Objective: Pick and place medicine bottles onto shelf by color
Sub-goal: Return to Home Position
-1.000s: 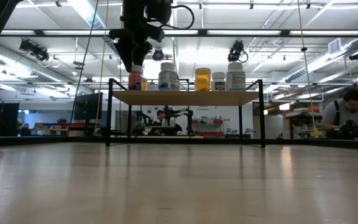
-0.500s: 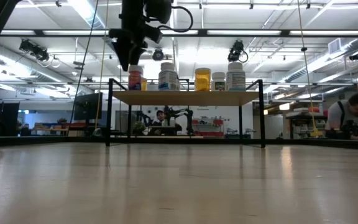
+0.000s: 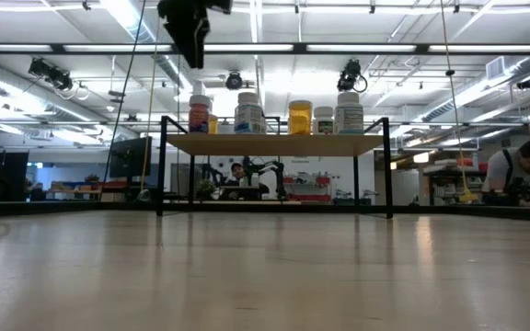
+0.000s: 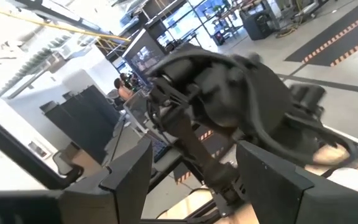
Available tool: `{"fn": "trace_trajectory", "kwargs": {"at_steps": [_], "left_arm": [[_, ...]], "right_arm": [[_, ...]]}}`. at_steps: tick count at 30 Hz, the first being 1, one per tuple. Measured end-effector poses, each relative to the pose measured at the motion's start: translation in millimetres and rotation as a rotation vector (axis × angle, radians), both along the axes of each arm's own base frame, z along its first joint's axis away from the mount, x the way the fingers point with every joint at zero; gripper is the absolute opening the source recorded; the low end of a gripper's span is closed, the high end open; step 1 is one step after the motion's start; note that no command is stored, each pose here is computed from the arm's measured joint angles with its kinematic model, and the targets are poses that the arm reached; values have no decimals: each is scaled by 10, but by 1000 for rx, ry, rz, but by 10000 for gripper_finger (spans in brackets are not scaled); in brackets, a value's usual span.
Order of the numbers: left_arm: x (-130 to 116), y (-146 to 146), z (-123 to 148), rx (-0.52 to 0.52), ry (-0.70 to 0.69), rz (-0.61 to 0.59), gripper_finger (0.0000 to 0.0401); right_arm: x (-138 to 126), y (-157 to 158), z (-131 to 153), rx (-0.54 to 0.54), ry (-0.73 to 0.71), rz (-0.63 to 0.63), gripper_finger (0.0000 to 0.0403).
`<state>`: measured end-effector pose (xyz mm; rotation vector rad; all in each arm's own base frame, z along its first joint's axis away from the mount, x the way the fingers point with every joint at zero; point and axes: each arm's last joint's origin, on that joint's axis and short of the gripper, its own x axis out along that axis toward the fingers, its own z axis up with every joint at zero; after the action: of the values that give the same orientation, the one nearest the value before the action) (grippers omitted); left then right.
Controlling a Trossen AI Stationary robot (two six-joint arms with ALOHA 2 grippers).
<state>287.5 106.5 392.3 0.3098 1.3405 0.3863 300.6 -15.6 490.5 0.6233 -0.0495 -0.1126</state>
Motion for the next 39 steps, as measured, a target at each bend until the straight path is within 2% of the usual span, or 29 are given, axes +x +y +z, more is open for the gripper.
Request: {"fn": "trace_trajectory", "kwargs": {"at_steps": [4, 9, 11, 15, 19, 22, 25, 27, 31, 34, 36, 39], "left_arm": [[-75, 36, 95, 25, -62, 38, 355], [-155, -58, 205, -20, -189, 144, 351], [-160, -124, 300, -75, -322, 168, 345], [-154, -281, 607, -231, -690, 155, 322], [-239, -415, 916, -323, -954, 74, 287], [-351, -472, 1011, -346, -1002, 49, 248], [-449, -531, 1035, -363, -1016, 7, 188], [-508, -563, 982, -389, -1035, -32, 136], [-658, -628, 741, -493, -1174, -98, 24], [-838, -669, 479, -551, -1321, -84, 13], [-970, -696, 321, -587, -1415, -77, 13], [-1162, -738, 107, -620, -1528, -85, 5]], "right_arm": [[-2, -30, 0, 1, -1, -13, 241], [-2, -41, -1, -1, 1, -17, 241], [-3, -43, -3, -22, 6, -18, 241], [-10, -81, 1, -56, 9, -33, 241], [-104, -122, 37, -83, 20, -45, 241], [-207, -132, -26, -125, 137, -44, 235], [-316, -125, -113, -165, 270, -27, 215], [-397, -107, -95, -212, 289, -11, 195], [-572, -62, -8, -280, 259, 6, 151], [-729, -51, -52, -271, 254, 3, 114], [-821, -48, -178, -248, 252, -15, 91], [-936, -38, -414, -203, 153, -31, 62]]}}
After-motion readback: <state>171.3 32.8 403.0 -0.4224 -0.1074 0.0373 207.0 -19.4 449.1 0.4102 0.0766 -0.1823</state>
